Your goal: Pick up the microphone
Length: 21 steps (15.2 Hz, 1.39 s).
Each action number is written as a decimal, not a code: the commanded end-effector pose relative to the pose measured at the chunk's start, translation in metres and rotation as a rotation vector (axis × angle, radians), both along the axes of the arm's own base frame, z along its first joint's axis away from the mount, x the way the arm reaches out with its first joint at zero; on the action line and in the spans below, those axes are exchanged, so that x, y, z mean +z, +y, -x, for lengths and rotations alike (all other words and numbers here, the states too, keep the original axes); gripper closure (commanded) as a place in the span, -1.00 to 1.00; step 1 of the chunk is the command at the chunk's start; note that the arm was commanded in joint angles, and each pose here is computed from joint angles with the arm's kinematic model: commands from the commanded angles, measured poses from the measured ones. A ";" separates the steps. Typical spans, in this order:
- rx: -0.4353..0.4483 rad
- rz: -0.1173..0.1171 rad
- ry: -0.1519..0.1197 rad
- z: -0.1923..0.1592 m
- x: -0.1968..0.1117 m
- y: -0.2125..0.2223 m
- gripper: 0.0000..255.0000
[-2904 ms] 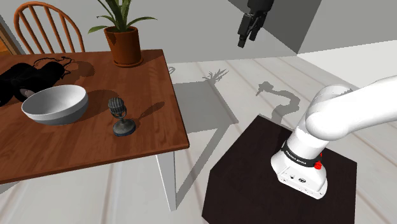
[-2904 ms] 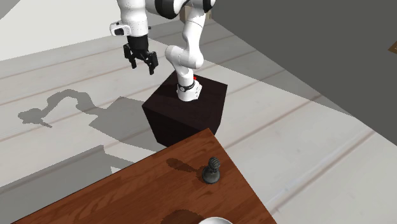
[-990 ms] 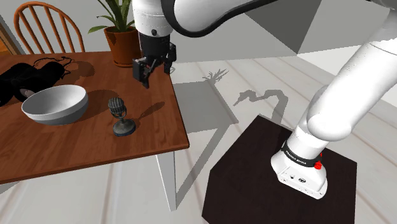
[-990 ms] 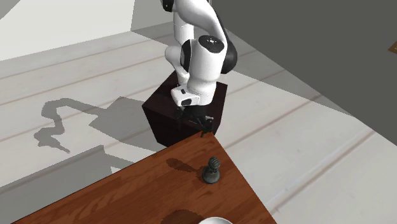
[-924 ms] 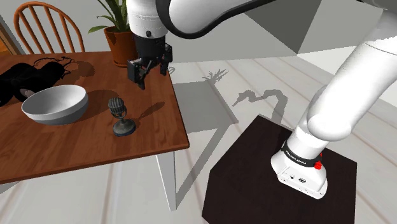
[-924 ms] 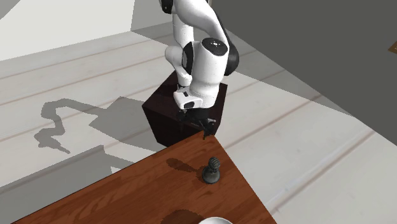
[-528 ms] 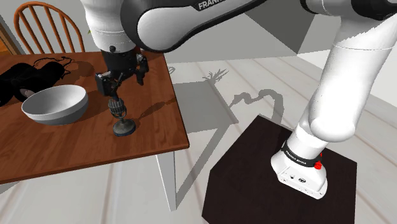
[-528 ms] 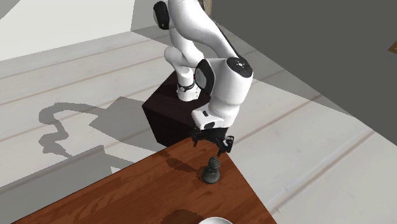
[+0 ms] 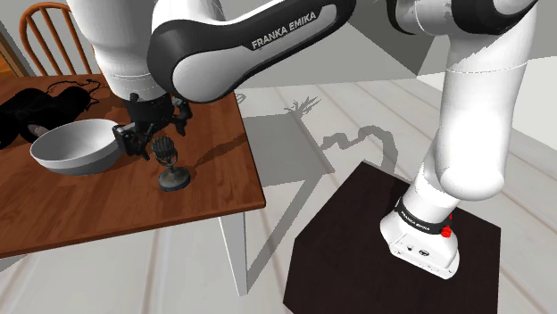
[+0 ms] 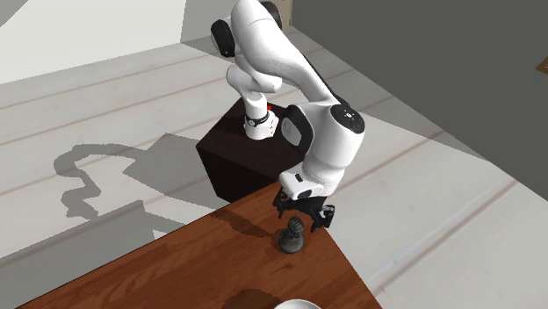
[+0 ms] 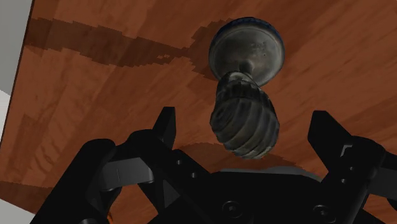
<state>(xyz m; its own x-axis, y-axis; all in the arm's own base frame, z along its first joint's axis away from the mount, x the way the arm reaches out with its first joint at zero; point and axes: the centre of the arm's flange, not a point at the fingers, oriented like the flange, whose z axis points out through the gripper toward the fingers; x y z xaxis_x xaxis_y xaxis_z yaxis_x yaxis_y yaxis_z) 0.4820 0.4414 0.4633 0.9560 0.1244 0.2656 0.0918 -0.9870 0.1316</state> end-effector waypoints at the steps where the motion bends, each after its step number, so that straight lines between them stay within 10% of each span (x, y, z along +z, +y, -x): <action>1: 0.000 0.000 0.000 -0.001 -0.010 0.000 -1.00; 4: 0.000 0.000 0.000 -0.001 -0.018 0.000 -1.00; 5: 0.000 0.000 0.000 -0.001 -0.018 0.000 1.00; 21: 0.000 0.000 0.000 -0.001 0.019 0.000 1.00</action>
<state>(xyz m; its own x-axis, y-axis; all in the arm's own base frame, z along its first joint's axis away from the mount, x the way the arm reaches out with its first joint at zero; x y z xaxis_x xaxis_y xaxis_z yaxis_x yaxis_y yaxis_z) 0.4830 0.4411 0.4769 0.9559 0.1241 0.2660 0.0916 -0.9871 0.1314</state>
